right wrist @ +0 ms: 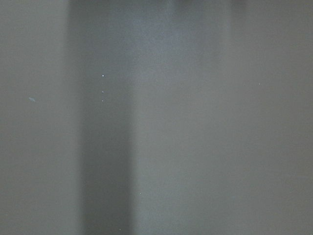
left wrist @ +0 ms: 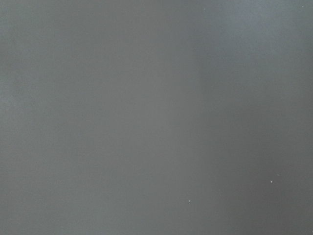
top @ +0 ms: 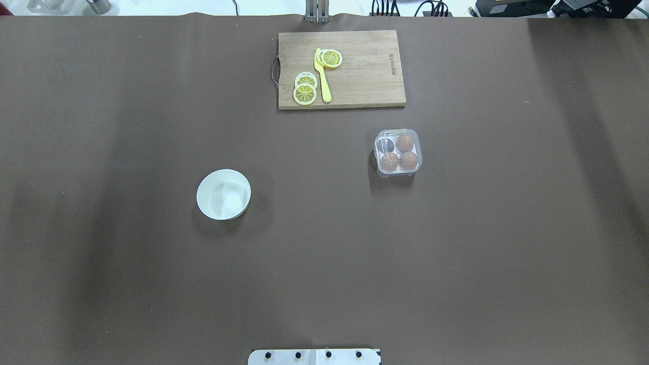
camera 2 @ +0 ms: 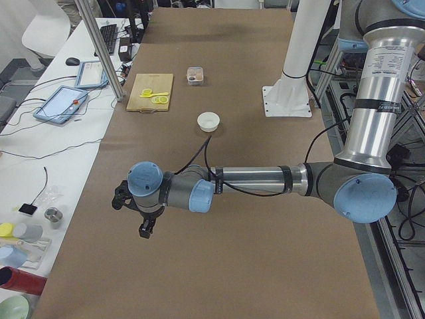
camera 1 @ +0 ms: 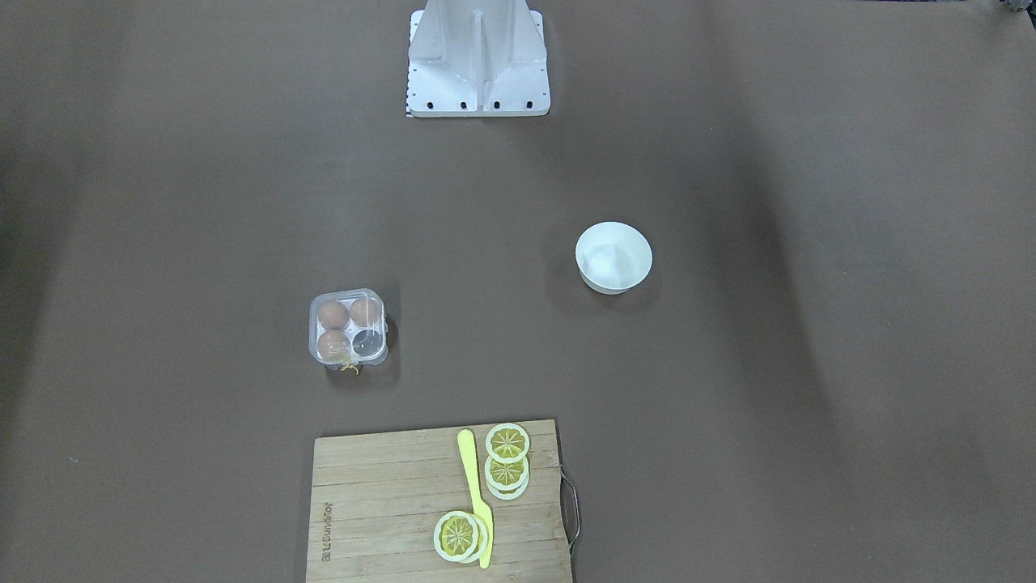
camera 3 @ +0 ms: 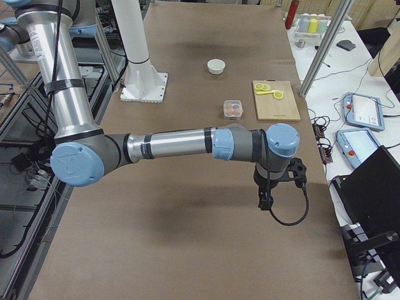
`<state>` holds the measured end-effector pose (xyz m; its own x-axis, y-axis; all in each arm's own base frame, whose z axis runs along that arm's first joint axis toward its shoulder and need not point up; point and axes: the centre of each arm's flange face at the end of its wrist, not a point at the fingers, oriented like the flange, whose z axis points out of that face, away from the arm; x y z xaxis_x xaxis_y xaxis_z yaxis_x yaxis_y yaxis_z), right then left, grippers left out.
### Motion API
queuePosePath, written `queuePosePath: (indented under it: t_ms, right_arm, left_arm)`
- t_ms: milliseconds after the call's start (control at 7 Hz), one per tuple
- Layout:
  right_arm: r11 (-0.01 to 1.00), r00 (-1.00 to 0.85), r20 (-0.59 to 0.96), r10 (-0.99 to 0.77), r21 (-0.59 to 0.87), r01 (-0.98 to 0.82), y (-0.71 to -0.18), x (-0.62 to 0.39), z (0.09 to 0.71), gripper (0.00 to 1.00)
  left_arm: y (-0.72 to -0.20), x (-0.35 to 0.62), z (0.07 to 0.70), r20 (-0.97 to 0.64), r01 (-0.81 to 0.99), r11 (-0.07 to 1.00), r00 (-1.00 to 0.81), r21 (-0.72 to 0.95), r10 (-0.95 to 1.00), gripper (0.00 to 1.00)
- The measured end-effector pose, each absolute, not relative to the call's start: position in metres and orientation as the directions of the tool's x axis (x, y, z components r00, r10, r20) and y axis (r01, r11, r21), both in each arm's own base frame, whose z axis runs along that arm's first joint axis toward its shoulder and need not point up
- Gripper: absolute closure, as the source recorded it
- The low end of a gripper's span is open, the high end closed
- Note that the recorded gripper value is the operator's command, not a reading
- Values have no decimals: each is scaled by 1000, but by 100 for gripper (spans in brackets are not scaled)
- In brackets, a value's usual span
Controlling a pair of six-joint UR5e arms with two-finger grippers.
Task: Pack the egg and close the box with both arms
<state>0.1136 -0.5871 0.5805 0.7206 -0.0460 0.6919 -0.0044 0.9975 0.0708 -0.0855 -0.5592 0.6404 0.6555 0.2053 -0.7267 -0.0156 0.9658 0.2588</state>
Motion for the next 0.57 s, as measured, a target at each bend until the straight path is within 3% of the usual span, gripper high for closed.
queuePosePath:
  t_ms: [571]
  right_arm:
    - [998,720,692,-46,70,-3,-587,112,580,1]
  left_arm:
    - [-538,-92,658,-727,-9,966,657,259,201,2]
